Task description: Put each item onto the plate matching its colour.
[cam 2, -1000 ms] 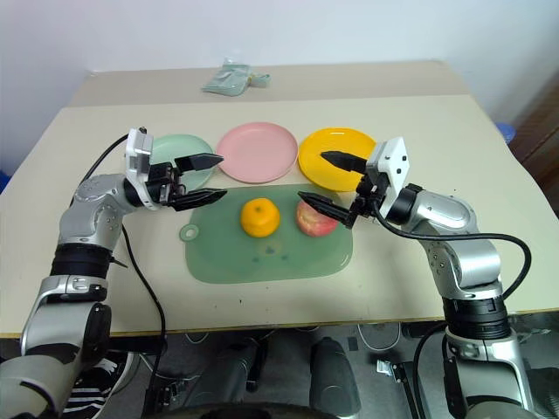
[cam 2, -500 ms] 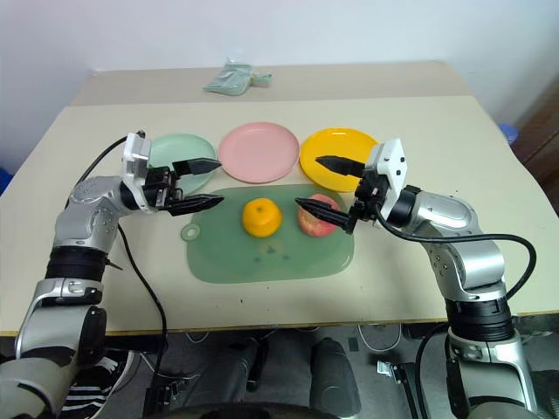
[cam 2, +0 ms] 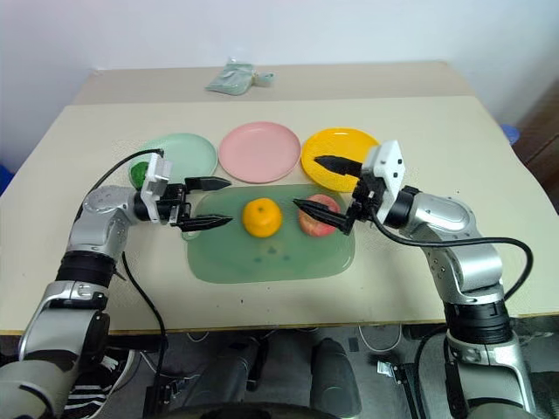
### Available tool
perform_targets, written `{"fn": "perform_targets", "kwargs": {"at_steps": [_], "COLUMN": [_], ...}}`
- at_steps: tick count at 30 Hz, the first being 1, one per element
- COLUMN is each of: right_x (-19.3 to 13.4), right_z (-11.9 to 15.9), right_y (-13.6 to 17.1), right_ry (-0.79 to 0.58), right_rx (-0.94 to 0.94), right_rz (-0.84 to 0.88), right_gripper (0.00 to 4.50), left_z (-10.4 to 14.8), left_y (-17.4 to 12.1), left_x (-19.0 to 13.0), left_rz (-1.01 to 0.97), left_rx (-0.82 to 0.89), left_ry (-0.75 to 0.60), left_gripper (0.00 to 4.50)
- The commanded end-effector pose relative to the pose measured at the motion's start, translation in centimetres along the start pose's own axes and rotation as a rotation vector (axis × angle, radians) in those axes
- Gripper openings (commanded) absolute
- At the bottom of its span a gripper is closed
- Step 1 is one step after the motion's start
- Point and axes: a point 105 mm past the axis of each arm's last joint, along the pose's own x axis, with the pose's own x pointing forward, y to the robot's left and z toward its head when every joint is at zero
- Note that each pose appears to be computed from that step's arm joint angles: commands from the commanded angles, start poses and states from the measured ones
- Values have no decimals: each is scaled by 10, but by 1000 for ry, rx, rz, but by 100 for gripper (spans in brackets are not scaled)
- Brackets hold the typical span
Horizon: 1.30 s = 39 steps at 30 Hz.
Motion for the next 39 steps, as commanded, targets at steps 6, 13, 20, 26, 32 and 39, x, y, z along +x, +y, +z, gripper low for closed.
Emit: {"fn": "perform_targets", "kwargs": {"at_steps": [6, 13, 20, 26, 32, 39], "right_x": [51, 69, 77, 81, 85, 85], "right_z": [9, -14, -19, -32, -44, -52], "right_y": [21, 30, 27, 23, 25, 21], "right_ry": [163, 364, 441, 494, 541, 578], "right_rx": [-132, -4, 57, 70, 111, 119], "right_rz": [37, 90, 78, 49, 43, 35], "right_gripper": [450, 450, 450, 450, 450, 450], "left_z": [21, 15, 3, 5, 7, 6], "left_y": [-1, -6, -14, -13, -13, -13], "left_x": [-16, -22, -31, -33, -33, -35], "left_rz": [25, 34, 35, 39, 41, 46], "left_rx": [53, 39, 29, 41, 52, 60], "left_ry": [-30, -13, 23, 17, 9, 14], "left_gripper": [447, 447, 447, 447, 447, 447]}}
